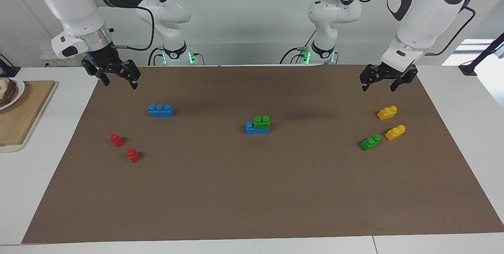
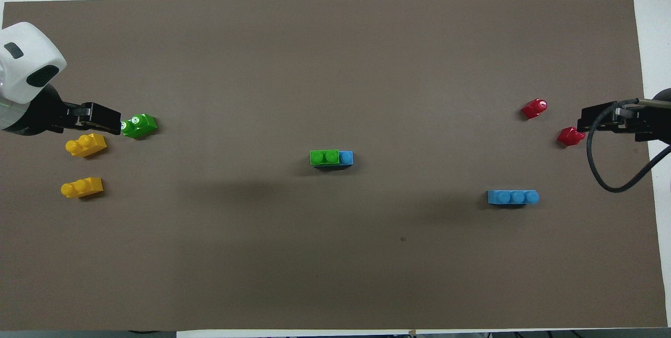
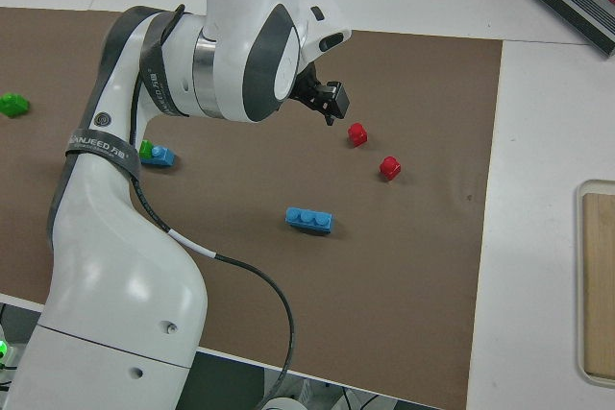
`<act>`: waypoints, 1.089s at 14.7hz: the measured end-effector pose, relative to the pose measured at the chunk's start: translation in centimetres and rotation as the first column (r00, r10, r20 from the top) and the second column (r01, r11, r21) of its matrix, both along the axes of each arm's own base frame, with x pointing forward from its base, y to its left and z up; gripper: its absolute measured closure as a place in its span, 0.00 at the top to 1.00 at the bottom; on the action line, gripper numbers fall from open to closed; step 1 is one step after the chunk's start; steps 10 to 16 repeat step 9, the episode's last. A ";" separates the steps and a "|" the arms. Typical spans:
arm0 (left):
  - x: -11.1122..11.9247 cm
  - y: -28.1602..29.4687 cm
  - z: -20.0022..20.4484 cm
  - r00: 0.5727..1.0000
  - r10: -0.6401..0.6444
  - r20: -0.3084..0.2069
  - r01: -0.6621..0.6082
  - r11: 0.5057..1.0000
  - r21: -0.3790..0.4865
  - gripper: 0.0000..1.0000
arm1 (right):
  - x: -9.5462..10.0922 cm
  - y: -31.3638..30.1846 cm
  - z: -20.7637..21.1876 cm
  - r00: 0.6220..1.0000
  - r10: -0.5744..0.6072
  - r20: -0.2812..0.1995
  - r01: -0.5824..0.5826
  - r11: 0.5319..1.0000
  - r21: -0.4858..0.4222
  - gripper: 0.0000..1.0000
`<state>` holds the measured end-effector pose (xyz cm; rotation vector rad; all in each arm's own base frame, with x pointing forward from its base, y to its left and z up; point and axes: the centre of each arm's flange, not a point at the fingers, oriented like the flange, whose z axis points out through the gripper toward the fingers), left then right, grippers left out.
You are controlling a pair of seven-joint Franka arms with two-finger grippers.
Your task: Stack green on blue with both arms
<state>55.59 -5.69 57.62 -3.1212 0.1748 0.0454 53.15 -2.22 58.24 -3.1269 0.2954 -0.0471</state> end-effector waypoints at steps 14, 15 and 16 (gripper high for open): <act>-0.1 -0.3 0.6 1.000 -0.004 0.013 0.004 1.000 -0.001 1.00 | 0.0 0.0 0.0 1.000 0.028 -0.002 -0.028 1.000 -0.001 1.00; -0.1 -0.3 0.6 1.000 -0.004 0.013 0.004 1.000 -0.001 1.00 | 0.0 0.0 0.0 1.000 0.028 -0.002 -0.028 1.000 -0.001 1.00; -0.1 -0.3 0.6 1.000 -0.004 0.013 0.004 1.000 -0.001 1.00 | 0.0 0.0 0.0 1.000 0.028 -0.002 -0.028 1.000 -0.001 1.00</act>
